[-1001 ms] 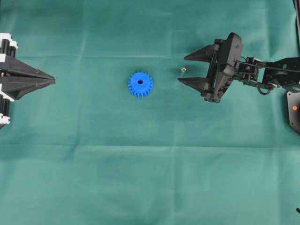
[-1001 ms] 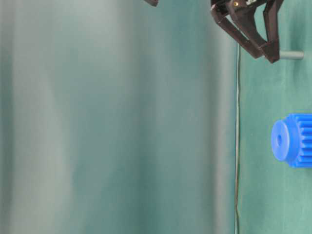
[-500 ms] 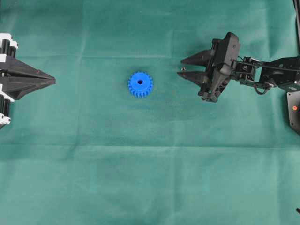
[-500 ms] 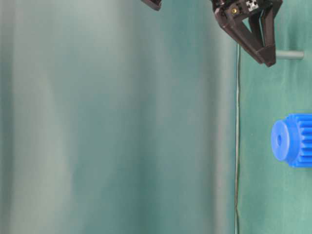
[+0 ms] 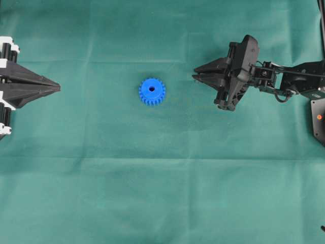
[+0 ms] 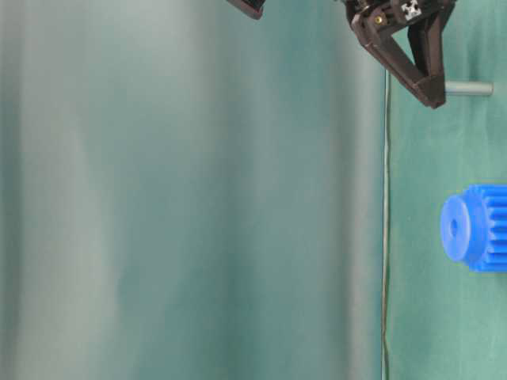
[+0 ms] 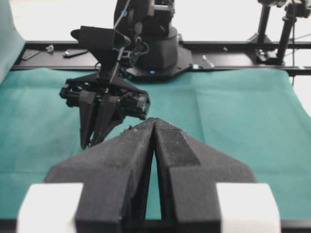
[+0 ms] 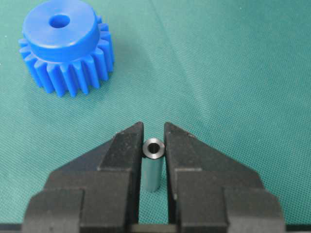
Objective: Insert the shaft placed at a random location into the center hole of the small gear at another random location.
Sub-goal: 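Lift the shaft with the right gripper and carry it left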
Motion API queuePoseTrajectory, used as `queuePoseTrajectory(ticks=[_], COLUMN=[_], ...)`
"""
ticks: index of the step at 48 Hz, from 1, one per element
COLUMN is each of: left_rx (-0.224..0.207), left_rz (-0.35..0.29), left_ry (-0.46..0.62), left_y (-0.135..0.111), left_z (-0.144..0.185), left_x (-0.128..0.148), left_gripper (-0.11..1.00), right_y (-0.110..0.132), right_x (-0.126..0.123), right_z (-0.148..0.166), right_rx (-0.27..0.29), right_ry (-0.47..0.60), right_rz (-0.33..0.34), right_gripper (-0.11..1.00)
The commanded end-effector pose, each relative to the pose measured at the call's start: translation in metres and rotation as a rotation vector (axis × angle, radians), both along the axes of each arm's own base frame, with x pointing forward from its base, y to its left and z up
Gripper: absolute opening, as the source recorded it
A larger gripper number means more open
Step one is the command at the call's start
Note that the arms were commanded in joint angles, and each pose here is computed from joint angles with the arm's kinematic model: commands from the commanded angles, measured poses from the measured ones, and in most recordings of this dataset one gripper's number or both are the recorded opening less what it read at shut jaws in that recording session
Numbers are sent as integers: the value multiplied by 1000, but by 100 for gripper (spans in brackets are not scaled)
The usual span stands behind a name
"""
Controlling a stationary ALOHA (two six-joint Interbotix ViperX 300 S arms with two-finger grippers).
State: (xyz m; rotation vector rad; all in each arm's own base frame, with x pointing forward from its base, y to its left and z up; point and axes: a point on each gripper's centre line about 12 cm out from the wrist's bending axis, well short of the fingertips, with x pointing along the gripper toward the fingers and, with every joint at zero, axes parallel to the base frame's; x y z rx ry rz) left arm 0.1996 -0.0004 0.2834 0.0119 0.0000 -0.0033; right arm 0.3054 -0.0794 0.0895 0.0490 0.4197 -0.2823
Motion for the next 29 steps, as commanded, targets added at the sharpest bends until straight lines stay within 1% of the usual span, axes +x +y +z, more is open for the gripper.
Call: queuePoseTrajectory(ticks=[1, 12, 17, 29], left_rx=[0, 0, -2, 0], left_rz=[1, 2, 1, 1], left_ry=[-20, -21, -21, -21], left_y=[0, 1, 0, 0], left_z=[8, 9, 9, 9], left_x=[3, 3, 3, 3], left_gripper=[0, 0, 0, 0], right_y=[-2, 0, 1, 1], right_x=[5, 1, -1, 0], right_z=[20, 52, 62, 65], right_rx=[-24, -22, -21, -17], right_ry=[-47, -72, -74, -64], right_rz=[6, 8, 11, 14], right_gripper=[13, 13, 13, 13])
